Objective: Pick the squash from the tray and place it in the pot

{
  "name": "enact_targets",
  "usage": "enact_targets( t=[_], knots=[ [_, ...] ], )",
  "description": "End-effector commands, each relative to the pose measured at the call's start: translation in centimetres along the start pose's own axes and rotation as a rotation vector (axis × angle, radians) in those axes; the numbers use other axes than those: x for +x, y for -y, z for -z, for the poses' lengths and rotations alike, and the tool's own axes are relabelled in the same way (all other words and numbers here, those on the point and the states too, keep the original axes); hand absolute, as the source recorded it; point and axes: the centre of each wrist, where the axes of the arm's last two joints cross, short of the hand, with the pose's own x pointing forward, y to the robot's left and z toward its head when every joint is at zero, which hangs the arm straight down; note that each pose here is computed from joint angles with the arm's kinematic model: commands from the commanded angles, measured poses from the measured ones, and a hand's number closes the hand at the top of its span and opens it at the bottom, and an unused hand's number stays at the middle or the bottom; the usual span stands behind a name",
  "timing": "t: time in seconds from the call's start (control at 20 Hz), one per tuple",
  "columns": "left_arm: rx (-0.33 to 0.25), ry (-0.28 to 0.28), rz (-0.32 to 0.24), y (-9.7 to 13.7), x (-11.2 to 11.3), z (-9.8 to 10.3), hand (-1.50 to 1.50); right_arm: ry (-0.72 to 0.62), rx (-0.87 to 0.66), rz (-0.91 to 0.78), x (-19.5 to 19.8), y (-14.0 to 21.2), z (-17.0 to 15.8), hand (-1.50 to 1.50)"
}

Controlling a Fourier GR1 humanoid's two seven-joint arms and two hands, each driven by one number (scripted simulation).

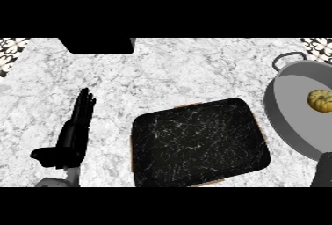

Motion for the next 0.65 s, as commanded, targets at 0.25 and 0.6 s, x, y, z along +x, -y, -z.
enact_targets(
  t=[0.25,0.6],
  knots=[
    [0.015,-0.012,0.002,-0.1,-0.1,0.7,0.00,-0.093,-0.086,0.088,-1.9,3.3,2.7,-1.50],
    [0.014,-0.001,0.006,0.0,-0.1,-0.2,0.00,-0.119,-0.159,0.123,-1.6,5.8,5.3,-1.50]
  ],
)
